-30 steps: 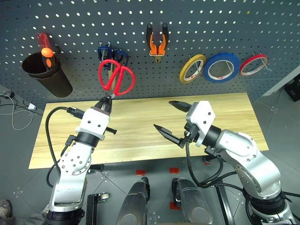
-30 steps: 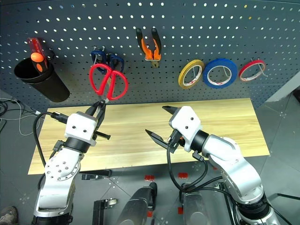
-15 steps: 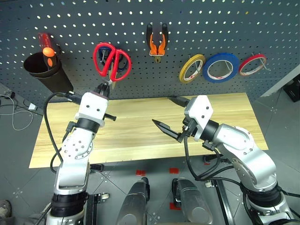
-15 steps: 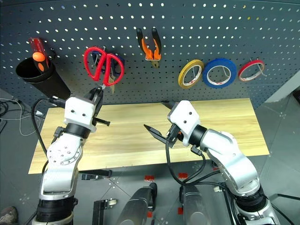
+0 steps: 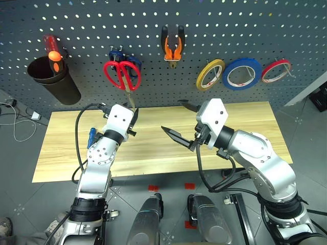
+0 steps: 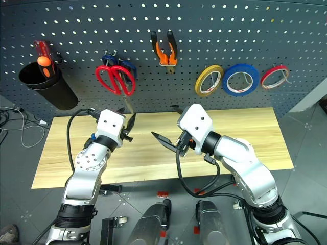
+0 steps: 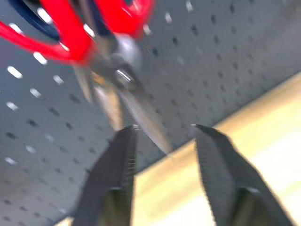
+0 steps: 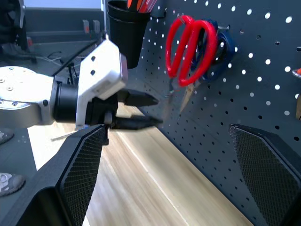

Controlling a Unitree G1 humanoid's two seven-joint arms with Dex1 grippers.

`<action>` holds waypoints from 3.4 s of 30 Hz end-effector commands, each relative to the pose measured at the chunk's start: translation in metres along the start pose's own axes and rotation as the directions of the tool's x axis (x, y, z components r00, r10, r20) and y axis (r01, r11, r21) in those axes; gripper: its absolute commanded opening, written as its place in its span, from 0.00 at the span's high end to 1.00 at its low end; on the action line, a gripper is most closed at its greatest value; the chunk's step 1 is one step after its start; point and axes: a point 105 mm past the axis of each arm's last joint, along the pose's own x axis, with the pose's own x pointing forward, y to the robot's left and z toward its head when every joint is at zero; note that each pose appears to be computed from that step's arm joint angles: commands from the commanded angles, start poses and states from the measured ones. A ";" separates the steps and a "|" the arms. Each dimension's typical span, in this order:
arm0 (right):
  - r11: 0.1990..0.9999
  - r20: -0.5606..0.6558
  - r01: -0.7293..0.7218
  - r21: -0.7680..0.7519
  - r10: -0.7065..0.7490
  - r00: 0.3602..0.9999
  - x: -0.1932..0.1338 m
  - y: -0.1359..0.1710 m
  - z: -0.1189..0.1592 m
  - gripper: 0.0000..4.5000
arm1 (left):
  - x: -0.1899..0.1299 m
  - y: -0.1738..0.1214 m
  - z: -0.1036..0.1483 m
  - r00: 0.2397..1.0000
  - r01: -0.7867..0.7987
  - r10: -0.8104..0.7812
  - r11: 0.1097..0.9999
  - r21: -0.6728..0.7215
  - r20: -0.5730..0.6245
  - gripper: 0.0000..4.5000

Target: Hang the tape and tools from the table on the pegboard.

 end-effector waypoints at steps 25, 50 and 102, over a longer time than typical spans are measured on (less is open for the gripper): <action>0.994 -0.244 -0.061 0.093 0.082 0.966 0.060 0.054 0.003 0.00 | -0.057 0.102 -0.141 0.807 -0.224 -0.078 0.877 -0.426 -0.585 0.01; 0.979 -0.233 -0.187 0.077 0.200 0.952 0.058 0.061 0.000 0.00 | -0.058 0.112 -0.165 0.760 -0.142 -0.124 0.926 -0.350 -0.638 0.88; 0.966 -0.213 -0.256 -0.026 0.245 0.946 0.022 0.040 0.001 0.00 | -0.041 0.092 -0.026 0.975 -0.217 0.215 0.975 0.042 0.046 0.88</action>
